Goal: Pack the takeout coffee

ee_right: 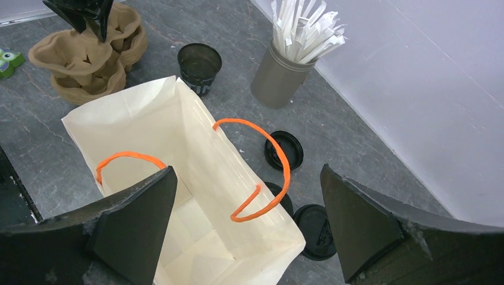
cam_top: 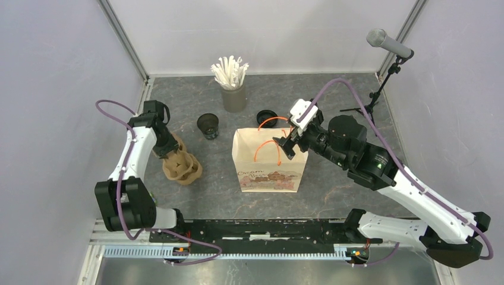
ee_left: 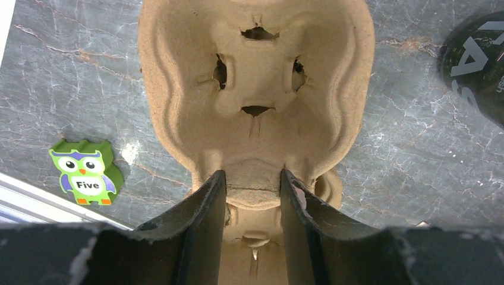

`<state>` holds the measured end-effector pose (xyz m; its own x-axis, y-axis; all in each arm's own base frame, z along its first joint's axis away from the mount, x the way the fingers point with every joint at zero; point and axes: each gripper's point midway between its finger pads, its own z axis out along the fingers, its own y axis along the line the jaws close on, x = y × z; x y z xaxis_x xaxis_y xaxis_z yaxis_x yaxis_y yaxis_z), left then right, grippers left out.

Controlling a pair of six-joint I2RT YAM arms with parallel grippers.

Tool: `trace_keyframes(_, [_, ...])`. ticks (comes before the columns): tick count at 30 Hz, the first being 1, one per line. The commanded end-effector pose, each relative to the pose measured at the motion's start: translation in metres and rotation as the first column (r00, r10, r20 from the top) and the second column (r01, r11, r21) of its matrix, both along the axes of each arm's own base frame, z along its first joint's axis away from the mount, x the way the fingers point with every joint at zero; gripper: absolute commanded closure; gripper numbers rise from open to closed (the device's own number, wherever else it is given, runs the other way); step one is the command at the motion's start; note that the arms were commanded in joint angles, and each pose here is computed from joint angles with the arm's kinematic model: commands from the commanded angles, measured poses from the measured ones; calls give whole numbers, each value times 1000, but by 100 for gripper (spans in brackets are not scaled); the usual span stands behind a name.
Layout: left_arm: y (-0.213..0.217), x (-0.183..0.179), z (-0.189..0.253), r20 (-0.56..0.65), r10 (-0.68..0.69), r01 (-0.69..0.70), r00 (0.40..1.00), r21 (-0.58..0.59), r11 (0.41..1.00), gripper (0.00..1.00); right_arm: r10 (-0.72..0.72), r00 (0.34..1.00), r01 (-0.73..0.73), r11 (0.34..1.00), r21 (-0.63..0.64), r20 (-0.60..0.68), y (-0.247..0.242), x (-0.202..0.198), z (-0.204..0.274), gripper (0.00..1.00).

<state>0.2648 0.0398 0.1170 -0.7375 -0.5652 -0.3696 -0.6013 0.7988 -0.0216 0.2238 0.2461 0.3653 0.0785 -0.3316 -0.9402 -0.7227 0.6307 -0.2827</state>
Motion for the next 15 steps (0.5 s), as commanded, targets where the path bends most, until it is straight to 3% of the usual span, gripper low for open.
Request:
trace_keyframes(1, [-3,11,15,48,-9,10,999,-23,1000,56,-22,999,21,999,39,38,-8,0,18,2])
trace_keyframes(9, [-4,9,51,103,-54,55,993,-7,998,57,-29,999,27,998,59,29,-6,1,18,2])
trace_keyframes(15, [-16,5,109,245,-114,123,963,-20,992,57,-240,966,247,966,81,-92,-24,20,16,2])
